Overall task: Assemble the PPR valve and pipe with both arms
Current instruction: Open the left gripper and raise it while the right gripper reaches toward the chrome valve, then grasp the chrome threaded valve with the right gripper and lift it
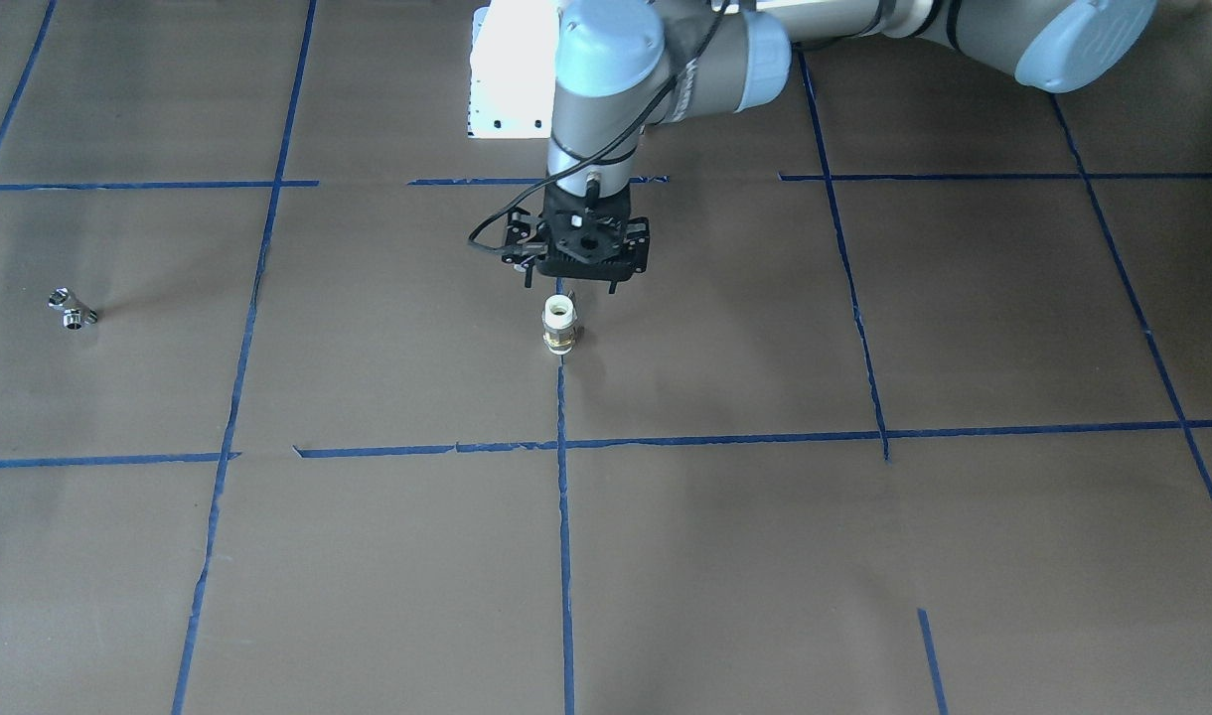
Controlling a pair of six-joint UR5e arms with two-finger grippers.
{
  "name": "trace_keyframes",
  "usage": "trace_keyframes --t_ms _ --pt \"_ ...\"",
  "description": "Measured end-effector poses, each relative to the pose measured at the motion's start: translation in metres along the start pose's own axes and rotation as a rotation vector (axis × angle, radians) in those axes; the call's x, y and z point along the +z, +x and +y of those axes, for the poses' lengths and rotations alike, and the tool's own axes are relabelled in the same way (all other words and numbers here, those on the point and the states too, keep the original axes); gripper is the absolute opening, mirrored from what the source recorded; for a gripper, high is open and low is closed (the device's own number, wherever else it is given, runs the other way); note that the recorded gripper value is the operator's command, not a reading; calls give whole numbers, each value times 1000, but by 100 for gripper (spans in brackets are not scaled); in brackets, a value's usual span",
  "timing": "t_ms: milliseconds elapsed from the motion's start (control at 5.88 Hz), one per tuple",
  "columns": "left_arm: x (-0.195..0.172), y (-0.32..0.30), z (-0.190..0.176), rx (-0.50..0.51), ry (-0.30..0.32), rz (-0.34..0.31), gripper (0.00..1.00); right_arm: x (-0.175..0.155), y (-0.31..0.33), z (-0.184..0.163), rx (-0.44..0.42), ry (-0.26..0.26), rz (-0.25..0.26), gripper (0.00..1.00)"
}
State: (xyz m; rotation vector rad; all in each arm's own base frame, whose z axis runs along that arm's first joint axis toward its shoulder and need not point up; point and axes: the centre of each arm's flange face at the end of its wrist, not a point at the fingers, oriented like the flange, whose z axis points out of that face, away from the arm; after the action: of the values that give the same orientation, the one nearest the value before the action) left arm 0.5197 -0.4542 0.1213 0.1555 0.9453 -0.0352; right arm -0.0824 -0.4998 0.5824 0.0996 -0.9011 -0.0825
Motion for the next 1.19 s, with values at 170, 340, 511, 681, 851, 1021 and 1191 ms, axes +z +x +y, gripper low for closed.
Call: trace_keyframes --t_ms 170,340,511,681,851,1021,1191 --pt "-18 -21 -3 -7 24 15 99 35 -20 33 49 8 2 100" --pt "-23 -30 -4 -13 32 16 99 62 -36 57 89 -5 -2 100" --pt "-24 -35 -5 -16 35 13 99 79 -47 72 92 -27 1 100" --pt "-23 -38 -5 -17 35 11 99 93 -55 79 78 -39 19 99" --pt "-20 -42 -5 -19 34 7 99 104 -60 84 62 -37 49 88" --pt "-19 -45 -4 -19 34 5 99 111 -63 86 50 -35 68 39" --pt "-18 -46 -5 -20 35 5 99 114 -63 87 46 -36 75 6"
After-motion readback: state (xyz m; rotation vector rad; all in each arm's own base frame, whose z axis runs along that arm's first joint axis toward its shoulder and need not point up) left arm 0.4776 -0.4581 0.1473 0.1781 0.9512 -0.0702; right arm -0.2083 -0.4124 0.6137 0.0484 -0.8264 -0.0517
